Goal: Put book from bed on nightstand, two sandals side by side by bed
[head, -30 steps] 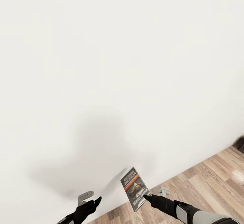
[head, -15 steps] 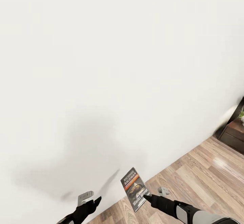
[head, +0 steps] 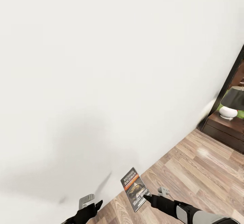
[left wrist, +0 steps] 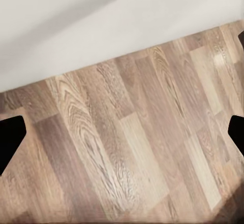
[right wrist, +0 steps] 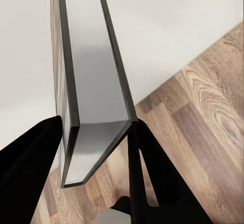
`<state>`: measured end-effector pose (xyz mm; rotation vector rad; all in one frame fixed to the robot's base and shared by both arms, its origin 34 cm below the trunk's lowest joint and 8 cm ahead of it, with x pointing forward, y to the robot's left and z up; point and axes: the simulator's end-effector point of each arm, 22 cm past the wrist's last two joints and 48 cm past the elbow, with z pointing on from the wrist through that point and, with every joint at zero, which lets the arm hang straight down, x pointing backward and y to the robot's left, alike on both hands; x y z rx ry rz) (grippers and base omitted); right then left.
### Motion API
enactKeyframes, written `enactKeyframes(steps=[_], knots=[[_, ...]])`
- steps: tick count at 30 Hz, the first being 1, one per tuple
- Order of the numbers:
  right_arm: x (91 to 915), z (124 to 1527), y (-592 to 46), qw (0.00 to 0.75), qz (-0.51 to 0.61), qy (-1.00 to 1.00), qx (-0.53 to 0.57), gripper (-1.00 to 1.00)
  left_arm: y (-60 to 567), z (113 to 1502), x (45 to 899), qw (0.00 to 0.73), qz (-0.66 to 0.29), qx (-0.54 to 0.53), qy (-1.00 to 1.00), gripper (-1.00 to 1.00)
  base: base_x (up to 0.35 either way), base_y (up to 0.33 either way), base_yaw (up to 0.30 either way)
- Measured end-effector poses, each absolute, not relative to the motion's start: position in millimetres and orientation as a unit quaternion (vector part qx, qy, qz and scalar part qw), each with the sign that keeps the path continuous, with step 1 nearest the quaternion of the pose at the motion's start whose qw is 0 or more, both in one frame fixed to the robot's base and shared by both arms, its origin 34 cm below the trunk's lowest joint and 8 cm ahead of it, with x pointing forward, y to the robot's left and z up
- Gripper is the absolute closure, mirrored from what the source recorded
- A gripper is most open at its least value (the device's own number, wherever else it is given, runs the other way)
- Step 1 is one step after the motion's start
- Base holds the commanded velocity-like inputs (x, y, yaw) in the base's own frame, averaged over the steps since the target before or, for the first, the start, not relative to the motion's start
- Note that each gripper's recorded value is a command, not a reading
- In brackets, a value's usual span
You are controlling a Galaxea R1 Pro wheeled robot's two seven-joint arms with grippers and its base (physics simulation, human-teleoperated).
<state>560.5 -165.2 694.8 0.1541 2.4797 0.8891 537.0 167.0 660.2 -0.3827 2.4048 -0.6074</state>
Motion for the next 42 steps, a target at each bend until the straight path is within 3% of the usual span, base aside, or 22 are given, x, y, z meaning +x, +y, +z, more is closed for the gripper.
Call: enactKeyframes(steps=[42], knots=[[554,684,-165,0.237,0.325,0.913,0.061,1.0,167,650,529,0.298,-0.228,-0.148,0.915,-1.0,0.009,0.0,-0.207]])
